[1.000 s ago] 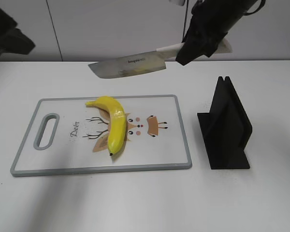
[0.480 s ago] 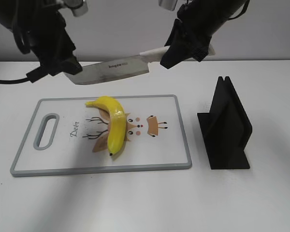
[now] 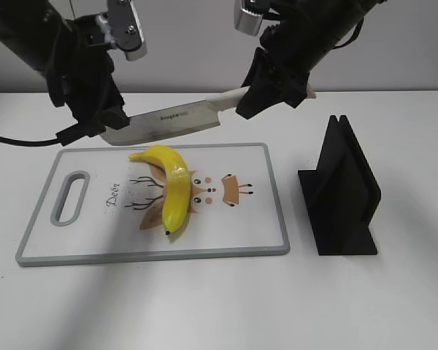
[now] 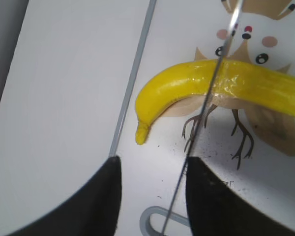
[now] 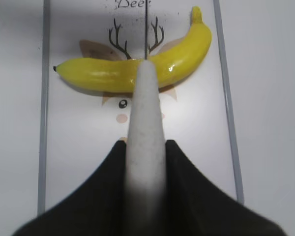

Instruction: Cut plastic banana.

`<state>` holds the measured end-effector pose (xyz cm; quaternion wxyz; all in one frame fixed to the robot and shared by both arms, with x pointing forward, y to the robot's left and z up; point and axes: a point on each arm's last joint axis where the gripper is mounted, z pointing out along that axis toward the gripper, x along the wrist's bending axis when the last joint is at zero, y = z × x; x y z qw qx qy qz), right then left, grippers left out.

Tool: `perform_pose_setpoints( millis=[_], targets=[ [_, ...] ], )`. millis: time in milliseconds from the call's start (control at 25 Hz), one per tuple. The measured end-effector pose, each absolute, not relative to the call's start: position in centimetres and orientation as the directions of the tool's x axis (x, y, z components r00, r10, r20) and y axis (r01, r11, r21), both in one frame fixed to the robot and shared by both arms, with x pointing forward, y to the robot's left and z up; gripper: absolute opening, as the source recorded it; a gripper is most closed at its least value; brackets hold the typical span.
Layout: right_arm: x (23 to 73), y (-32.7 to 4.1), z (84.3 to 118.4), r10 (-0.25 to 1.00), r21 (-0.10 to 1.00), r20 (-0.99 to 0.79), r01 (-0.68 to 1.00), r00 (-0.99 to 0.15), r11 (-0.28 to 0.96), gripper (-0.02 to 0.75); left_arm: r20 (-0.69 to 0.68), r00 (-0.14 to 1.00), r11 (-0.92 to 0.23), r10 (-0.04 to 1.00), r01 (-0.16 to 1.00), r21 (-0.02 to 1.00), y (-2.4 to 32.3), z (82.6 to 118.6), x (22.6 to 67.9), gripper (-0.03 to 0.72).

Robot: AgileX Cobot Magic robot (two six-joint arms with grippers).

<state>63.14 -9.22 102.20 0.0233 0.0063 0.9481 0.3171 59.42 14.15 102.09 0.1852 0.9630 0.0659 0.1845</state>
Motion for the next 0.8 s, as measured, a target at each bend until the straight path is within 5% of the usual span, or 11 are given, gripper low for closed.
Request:
perform_pose_setpoints(
  millis=[160,480,800],
  targets=[
    [63.2,-9.0,102.4,0.023,0.627,-0.058,-0.019,-0.998,0.779,0.173,0.318,0.929,-0.925,0.191,0.062,0.374,14.1,101.6,59.5,0.165],
    [63.4,-8.9,102.4,0.018,0.631,-0.085,-0.04,-0.996,0.775,0.173,0.316,0.932,-0.93,0.176,0.052,0.364,14.1,101.4,59.5,0.026],
    [64.0,-8.9,100.1,0.019,0.598,-0.049,-0.014,-0.999,0.802,0.173,0.276,0.948,-0.938,0.16,0.059,0.342,13.9,99.5,60.0,0.0]
  ],
)
